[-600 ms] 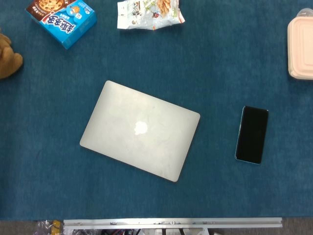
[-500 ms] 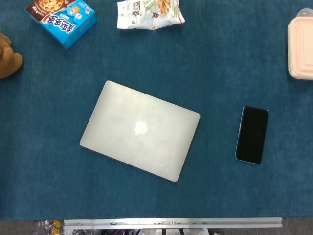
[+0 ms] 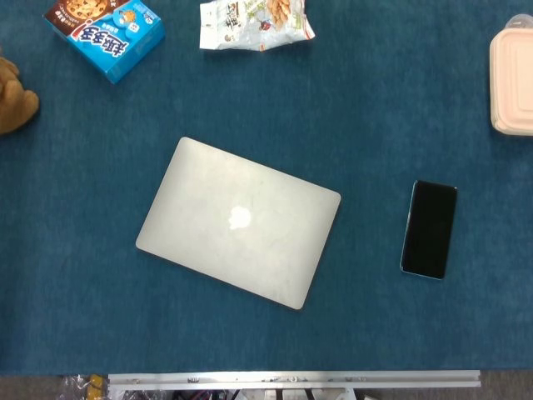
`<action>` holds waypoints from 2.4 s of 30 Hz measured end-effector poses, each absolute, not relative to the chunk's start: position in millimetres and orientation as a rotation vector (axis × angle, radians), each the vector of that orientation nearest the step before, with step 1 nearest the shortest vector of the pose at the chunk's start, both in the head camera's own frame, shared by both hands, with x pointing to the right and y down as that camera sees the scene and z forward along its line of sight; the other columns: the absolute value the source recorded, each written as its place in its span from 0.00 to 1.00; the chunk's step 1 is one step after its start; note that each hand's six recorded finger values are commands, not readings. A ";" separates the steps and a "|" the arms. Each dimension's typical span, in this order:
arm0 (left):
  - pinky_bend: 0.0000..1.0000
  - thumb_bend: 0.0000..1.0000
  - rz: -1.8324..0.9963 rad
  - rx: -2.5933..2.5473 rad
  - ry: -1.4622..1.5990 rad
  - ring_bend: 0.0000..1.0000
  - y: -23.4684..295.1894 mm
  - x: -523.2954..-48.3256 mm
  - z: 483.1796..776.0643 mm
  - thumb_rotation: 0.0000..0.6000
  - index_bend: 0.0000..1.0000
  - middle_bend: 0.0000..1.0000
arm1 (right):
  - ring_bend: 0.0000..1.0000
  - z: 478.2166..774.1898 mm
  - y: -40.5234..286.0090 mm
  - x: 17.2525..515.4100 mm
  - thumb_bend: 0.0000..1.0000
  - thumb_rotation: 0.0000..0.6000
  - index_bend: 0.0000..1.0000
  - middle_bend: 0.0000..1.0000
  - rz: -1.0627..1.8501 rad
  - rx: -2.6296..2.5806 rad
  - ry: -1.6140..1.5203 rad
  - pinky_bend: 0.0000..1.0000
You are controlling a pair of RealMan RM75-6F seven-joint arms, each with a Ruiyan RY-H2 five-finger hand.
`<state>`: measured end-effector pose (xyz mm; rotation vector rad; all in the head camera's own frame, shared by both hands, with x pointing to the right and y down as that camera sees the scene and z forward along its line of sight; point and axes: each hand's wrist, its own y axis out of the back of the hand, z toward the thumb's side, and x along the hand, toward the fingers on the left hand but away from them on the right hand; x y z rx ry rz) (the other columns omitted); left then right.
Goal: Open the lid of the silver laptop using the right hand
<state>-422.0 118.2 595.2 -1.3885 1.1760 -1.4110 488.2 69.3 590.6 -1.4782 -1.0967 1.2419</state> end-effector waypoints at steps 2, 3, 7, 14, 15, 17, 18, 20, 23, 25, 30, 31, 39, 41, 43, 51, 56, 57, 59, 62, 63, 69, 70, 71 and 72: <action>0.19 0.34 -1.401 -1.387 1.173 0.23 117.9 -420.0 592.9 1.00 0.29 0.28 | 0.23 589.9 67.5 485.7 0.16 1.00 0.30 0.28 1.232 -1.486 -1.092 0.38; 0.19 0.34 -1.397 -1.386 1.173 0.23 118.0 -419.3 591.8 1.00 0.29 0.28 | 0.23 589.6 66.9 484.9 0.16 1.00 0.30 0.28 1.229 -1.490 -1.091 0.38; 0.19 0.34 -1.385 -1.388 1.179 0.23 119.6 -417.2 588.8 1.00 0.29 0.28 | 0.23 586.1 64.2 480.5 0.16 1.00 0.30 0.28 1.209 -1.508 -1.093 0.38; 0.19 0.34 -1.389 -1.397 1.157 0.23 120.2 -416.3 588.6 1.00 0.29 0.28 | 0.23 588.3 58.6 464.3 0.16 1.00 0.30 0.28 1.162 -1.582 -1.054 0.38; 0.19 0.34 -1.387 -1.397 1.154 0.23 120.0 -415.7 588.3 1.00 0.29 0.28 | 0.23 588.9 58.5 462.6 0.16 1.00 0.30 0.28 1.158 -1.588 -1.048 0.38; 0.19 0.34 -1.382 -1.401 1.148 0.23 119.7 -414.3 588.0 1.00 0.29 0.28 | 0.23 591.5 58.4 457.6 0.16 1.00 0.30 0.28 1.149 -1.606 -1.033 0.38; 0.19 0.34 -1.381 -1.403 1.144 0.23 119.7 -413.6 588.2 1.00 0.29 0.28 | 0.23 592.6 58.3 455.7 0.16 1.00 0.30 0.28 1.145 -1.612 -1.030 0.38; 0.19 0.34 -1.379 -1.411 1.134 0.23 120.0 -412.4 589.0 1.00 0.29 0.28 | 0.23 595.3 58.0 453.0 0.16 1.00 0.30 0.28 1.141 -1.623 -1.026 0.38; 0.19 0.34 -1.382 -1.417 1.120 0.23 120.3 -411.5 589.8 1.00 0.29 0.28 | 0.23 600.1 57.2 449.4 0.16 1.00 0.30 0.28 1.140 -1.641 -1.017 0.38; 0.19 0.34 -1.384 -1.418 1.116 0.23 120.3 -411.3 590.1 1.00 0.29 0.28 | 0.23 603.0 56.6 446.6 0.16 1.00 0.30 0.28 1.137 -1.653 -1.007 0.38; 0.19 0.34 -1.390 -1.421 1.105 0.23 120.0 -410.8 591.2 1.00 0.29 0.28 | 0.23 609.5 54.8 438.1 0.16 1.00 0.30 0.28 1.123 -1.686 -0.980 0.38; 0.19 0.34 -1.391 -1.422 1.104 0.23 120.0 -410.7 591.3 1.00 0.29 0.28 | 0.23 610.3 54.5 437.3 0.16 1.00 0.30 0.28 1.121 -1.690 -0.978 0.38; 0.19 0.34 -1.396 -1.432 1.088 0.23 119.7 -409.9 593.4 1.00 0.29 0.28 | 0.23 612.0 52.9 438.3 0.16 1.00 0.30 0.28 1.125 -1.688 -0.986 0.38; 0.19 0.34 -1.398 -1.433 1.082 0.23 119.2 -410.1 594.2 1.00 0.29 0.28 | 0.23 613.1 53.6 437.8 0.16 1.00 0.30 0.28 1.125 -1.695 -0.988 0.38; 0.19 0.34 -1.403 -1.435 1.077 0.23 118.5 -410.6 595.4 1.00 0.29 0.28 | 0.23 614.4 54.2 436.4 0.16 1.00 0.30 0.28 1.121 -1.703 -0.989 0.38; 0.19 0.34 -1.396 -1.435 1.071 0.23 117.4 -410.2 594.8 1.00 0.29 0.28 | 0.23 623.3 55.1 413.8 0.16 1.00 0.30 0.28 1.068 -1.791 -0.936 0.38; 0.19 0.34 -1.400 -1.427 1.080 0.23 119.4 -413.3 592.4 1.00 0.29 0.28 | 0.23 631.9 55.1 390.0 0.15 1.00 0.29 0.28 1.011 -1.868 -0.881 0.38; 0.19 0.34 -1.401 -1.426 1.080 0.23 119.9 -413.8 592.3 1.00 0.29 0.28 | 0.23 633.3 55.1 385.6 0.14 1.00 0.29 0.28 1.001 -1.880 -0.870 0.37; 0.19 0.34 -1.404 -1.425 1.080 0.23 120.5 -414.7 592.0 1.00 0.29 0.28 | 0.23 636.9 55.4 374.0 0.12 1.00 0.29 0.27 0.973 -1.908 -0.841 0.36; 0.19 0.34 -1.401 -1.424 1.082 0.23 120.7 -414.8 591.3 1.00 0.29 0.28 | 0.22 642.9 56.7 353.8 0.10 1.00 0.28 0.27 0.930 -1.951 -0.784 0.34; 0.19 0.34 -1.400 -1.424 1.082 0.23 120.7 -414.8 591.1 1.00 0.29 0.28 | 0.21 644.7 57.1 347.7 0.10 1.00 0.27 0.26 0.918 -1.964 -0.767 0.33; 0.19 0.34 -1.402 -1.427 1.083 0.23 121.8 -415.7 591.0 1.00 0.29 0.28 | 0.13 656.4 61.9 305.4 0.09 1.00 0.18 0.18 0.846 -2.043 -0.643 0.24; 0.19 0.34 -1.402 -1.427 1.084 0.23 122.0 -415.8 591.0 1.00 0.29 0.28 | 0.12 658.0 62.8 298.9 0.09 1.00 0.16 0.16 0.836 -2.051 -0.623 0.23; 0.19 0.34 -1.402 -1.426 1.086 0.23 122.3 -416.1 590.9 1.00 0.29 0.28 | 0.10 659.9 63.9 289.5 0.07 1.00 0.14 0.14 0.821 -2.061 -0.598 0.21; 0.19 0.34 -1.403 -1.425 1.087 0.23 122.6 -416.5 590.7 1.00 0.29 0.28 | 0.09 661.5 64.8 282.3 0.06 1.00 0.13 0.14 0.809 -2.070 -0.582 0.19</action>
